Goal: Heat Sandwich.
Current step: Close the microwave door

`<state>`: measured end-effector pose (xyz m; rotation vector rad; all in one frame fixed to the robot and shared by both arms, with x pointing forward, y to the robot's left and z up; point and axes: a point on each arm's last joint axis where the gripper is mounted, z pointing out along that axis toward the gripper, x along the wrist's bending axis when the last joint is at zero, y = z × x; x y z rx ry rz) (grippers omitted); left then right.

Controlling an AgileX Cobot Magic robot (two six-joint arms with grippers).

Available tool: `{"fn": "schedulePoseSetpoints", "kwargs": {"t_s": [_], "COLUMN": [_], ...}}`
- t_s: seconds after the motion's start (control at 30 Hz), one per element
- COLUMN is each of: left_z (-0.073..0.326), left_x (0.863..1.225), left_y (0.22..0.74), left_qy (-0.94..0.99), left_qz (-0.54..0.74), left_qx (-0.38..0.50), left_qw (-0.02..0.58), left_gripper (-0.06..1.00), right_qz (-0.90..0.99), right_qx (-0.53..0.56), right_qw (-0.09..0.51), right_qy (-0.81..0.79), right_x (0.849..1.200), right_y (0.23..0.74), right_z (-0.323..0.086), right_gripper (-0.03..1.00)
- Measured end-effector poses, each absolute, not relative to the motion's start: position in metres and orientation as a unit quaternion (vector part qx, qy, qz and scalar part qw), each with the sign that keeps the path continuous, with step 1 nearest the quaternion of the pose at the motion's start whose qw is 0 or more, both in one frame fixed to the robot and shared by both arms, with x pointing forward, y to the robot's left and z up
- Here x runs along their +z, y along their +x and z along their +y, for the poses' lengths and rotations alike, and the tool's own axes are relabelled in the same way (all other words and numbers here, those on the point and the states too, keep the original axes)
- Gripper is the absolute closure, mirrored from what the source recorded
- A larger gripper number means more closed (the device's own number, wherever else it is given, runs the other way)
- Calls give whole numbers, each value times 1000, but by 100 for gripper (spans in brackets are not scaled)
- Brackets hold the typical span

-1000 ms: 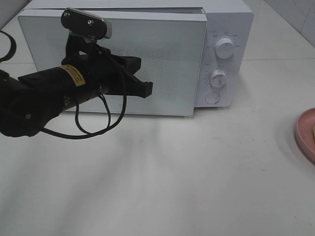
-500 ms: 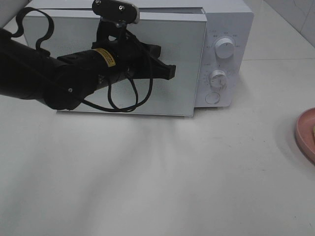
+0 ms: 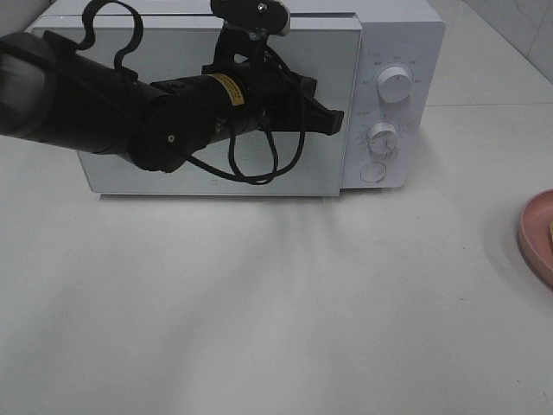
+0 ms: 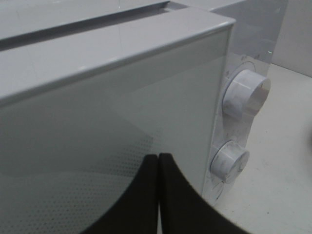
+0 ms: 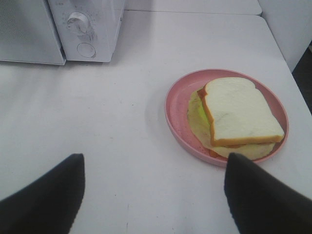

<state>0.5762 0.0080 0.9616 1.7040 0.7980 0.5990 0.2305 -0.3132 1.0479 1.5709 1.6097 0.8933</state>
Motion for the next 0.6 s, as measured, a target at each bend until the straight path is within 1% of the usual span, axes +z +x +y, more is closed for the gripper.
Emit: {"fn": "schedulePoseSetpoints", "kwargs": {"t_s": [0.6], "left_z": [-11], "left_x": [958], "left_y": [589], "left_qy": [726], "left_qz": [333], "left_qx": [248], "left_qw": [549], "left_gripper": [94], "right_qz": [622], "right_qx": [345], "right_qw": [353], "right_qy": [607], "right_x": [1048], "right_y": [230], "right_z": [-313], "right_gripper": [20]}}
